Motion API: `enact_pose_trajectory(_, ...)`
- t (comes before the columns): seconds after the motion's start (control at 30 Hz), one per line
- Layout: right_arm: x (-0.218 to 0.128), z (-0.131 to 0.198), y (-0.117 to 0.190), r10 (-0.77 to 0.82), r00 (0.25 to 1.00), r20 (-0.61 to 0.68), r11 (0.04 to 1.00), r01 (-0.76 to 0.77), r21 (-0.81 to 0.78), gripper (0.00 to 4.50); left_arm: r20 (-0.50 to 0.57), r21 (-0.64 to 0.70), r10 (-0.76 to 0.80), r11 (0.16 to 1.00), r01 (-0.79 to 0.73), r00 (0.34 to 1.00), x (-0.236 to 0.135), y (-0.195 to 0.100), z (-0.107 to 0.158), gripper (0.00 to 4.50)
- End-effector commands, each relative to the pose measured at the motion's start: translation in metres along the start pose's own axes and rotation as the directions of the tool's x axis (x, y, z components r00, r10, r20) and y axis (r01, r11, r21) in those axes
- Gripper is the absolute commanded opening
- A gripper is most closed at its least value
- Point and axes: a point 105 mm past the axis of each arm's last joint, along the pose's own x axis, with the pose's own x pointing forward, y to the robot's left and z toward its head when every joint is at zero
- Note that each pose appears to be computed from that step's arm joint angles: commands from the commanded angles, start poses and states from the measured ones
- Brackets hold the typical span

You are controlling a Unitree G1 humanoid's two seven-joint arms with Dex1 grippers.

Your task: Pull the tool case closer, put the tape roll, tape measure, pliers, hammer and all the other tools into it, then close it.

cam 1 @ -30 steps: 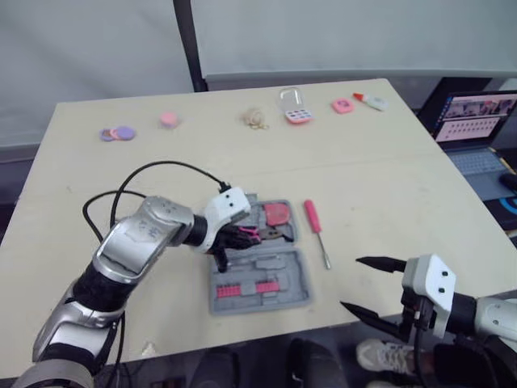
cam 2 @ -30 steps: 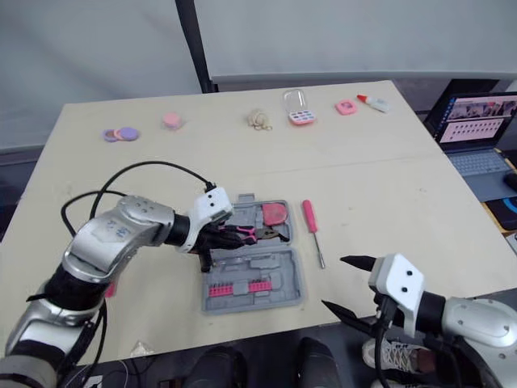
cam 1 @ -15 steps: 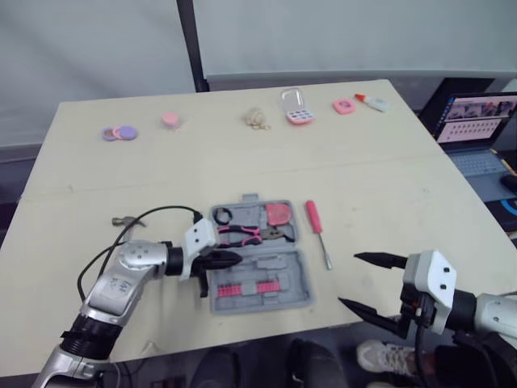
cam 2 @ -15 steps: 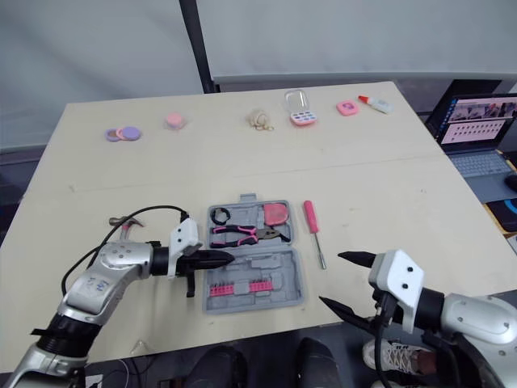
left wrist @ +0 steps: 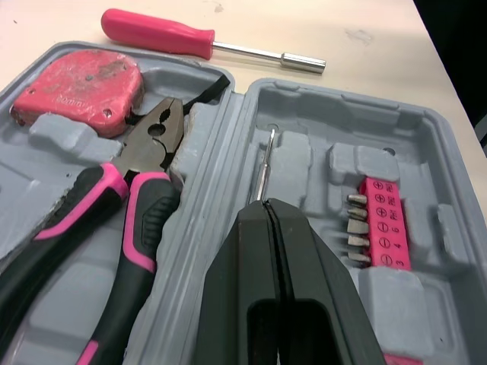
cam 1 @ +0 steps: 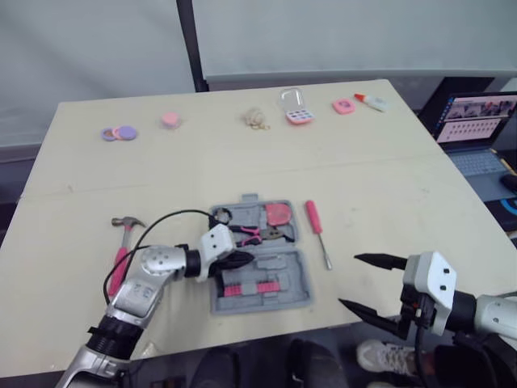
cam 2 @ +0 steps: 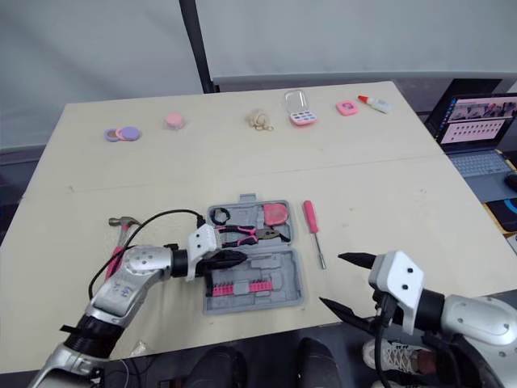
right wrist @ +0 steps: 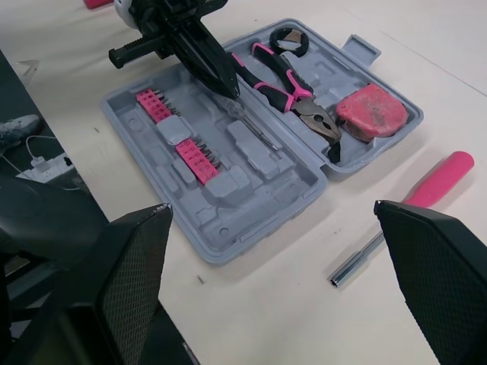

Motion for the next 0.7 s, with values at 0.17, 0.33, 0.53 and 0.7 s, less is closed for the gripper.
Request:
enact_pose_trajectory(0.17, -0.006, 0.007, -0.001, -0.029, 0.999, 0.015, 0.999, 0.030, -0.030, 4.50, -0.020, 0.005, 0.014, 1.000, -0.014, 1.000, 0.005, 0.004, -0.001, 0.03)
enact_pose_trajectory(0.33, -0.007, 0.006, -0.001, -0.031, 0.999, 0.010, 0.999, 0.032, -0.026, 4.50, -0.042, -0.004, 0.012, 1.000, -0.012, 0.999, 0.007, 0.002, -0.006, 0.03)
enact_pose_trajectory(0.53, -0.008, 0.005, -0.001, -0.032, 0.999, 0.005, 0.999, 0.032, -0.026, 4.50, -0.095, -0.021, 0.020, 1.000, -0.022, 0.995, 0.008, 0.001, -0.019, 0.03)
enact_pose_trajectory(0.7, -0.009, 0.005, 0.000, -0.031, 1.000, 0.003, 0.999, 0.031, -0.026, 4.50, -0.112, -0.027, 0.017, 0.999, -0.021, 0.994, 0.008, -0.001, -0.023, 0.03)
